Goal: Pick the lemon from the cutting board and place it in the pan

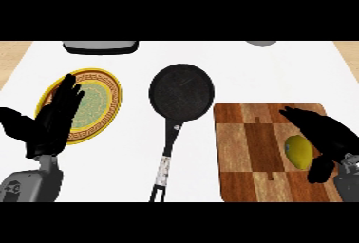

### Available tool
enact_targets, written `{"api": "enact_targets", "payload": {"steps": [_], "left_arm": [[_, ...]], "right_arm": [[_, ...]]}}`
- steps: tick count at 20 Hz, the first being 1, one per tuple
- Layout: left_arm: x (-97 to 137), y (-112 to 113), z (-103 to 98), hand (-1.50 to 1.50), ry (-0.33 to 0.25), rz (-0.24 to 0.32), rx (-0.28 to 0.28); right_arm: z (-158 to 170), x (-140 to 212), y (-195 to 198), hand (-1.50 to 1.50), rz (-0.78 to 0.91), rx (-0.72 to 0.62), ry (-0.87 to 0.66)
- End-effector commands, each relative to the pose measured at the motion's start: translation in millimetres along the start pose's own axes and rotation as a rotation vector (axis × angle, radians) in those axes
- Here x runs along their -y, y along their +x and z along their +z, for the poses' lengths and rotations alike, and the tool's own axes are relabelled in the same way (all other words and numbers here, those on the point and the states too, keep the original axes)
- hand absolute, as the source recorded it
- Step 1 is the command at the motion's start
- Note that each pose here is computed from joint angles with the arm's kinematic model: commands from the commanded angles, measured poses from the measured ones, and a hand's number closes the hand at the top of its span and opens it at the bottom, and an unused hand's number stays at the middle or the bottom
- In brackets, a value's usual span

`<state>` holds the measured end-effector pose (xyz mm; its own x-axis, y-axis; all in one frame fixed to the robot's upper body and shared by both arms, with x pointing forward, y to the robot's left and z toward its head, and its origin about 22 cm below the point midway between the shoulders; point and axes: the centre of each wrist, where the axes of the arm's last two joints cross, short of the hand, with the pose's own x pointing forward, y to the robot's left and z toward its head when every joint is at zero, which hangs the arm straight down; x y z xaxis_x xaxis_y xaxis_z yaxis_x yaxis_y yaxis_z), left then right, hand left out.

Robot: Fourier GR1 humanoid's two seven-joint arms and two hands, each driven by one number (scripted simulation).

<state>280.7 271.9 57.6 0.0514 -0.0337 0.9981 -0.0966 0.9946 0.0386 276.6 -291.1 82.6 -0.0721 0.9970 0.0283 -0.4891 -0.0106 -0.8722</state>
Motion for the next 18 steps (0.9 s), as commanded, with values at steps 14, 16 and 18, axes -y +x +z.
{"api": "enact_targets", "payload": {"steps": [14,16,18], "left_arm": [[-8,-1,3,0.00,-0.004,-0.003,-0.004],[-6,-1,3,0.00,-0.023,0.014,-0.006],[-7,-11,-2,0.00,-0.001,-0.012,0.003]], "right_arm": [[-47,-40,12,1.50,-0.023,0.135,-0.020],[-43,-40,6,1.50,-0.028,0.140,-0.018],[-52,-46,-3,1.50,-0.023,0.140,-0.028]]}}
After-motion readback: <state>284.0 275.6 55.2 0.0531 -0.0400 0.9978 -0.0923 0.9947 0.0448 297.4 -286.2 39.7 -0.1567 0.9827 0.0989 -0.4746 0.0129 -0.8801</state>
